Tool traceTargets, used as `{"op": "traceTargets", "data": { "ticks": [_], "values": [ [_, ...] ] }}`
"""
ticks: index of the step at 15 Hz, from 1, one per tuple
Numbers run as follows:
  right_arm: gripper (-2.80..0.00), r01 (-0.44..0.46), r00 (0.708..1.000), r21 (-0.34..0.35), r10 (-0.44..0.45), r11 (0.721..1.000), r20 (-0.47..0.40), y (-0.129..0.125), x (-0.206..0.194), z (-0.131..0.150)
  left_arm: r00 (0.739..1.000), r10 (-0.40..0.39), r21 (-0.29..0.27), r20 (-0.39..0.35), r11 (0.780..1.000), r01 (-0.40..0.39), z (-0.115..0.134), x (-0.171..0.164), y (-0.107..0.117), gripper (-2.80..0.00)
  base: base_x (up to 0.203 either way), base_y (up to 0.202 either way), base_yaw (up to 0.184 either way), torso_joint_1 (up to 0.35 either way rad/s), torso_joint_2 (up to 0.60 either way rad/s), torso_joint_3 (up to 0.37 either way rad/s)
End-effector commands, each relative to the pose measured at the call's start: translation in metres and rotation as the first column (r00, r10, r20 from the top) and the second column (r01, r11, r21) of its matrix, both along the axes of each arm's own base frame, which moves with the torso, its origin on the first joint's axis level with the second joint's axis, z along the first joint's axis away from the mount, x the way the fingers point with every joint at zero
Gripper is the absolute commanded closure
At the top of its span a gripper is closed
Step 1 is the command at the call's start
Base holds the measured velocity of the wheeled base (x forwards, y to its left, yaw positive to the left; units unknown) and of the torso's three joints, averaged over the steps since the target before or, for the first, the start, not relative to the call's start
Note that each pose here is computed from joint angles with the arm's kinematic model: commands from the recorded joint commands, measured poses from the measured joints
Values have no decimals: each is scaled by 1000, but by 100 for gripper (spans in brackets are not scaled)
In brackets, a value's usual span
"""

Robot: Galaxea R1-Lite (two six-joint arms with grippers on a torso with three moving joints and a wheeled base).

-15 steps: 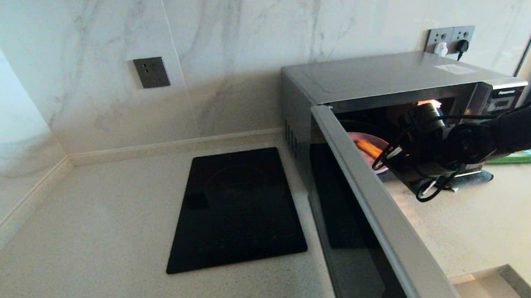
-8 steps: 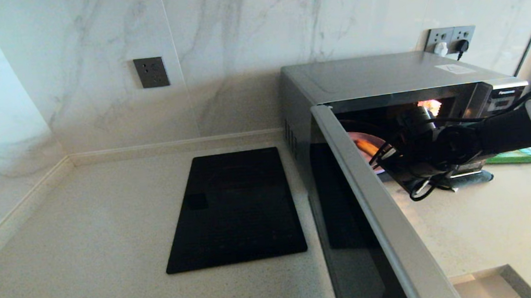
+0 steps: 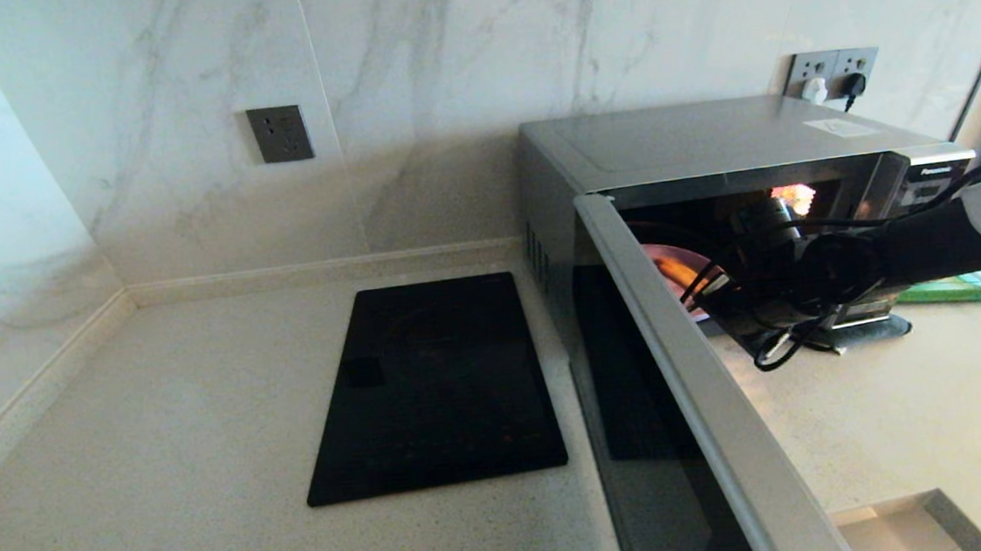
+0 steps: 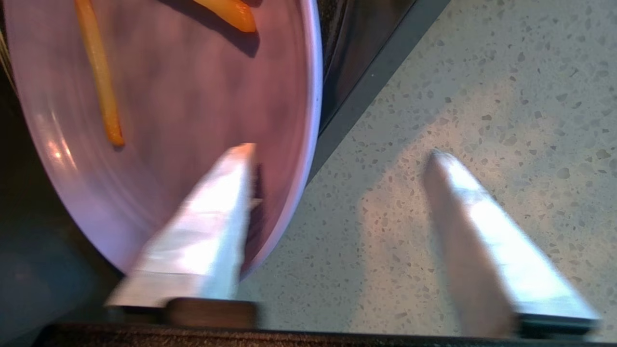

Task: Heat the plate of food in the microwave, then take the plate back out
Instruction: Take the plate out of the microwave

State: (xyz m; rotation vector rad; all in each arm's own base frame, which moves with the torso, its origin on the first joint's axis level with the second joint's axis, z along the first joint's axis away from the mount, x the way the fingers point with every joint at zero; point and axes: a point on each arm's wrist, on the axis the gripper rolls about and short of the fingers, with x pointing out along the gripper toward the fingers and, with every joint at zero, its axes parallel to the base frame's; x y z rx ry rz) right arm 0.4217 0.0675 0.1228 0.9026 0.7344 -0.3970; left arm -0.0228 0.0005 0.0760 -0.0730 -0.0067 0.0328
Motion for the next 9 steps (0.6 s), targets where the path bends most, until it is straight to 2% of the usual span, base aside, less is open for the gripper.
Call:
{"op": "traceTargets", "data": {
  "ticks": [1, 9],
  "values": [
    [0, 4, 1000, 7, -4, 1000, 18, 0, -2, 8, 1000, 1, -1, -1, 1000, -1, 0, 0, 0, 0, 0, 0, 0, 0, 0, 0],
    [0, 4, 998, 15, -5, 1000, 64, -1, -9, 28, 1000, 1, -1, -1, 1000, -1, 0, 0, 0, 0, 0, 0, 0, 0, 0, 0]
  ]
}}
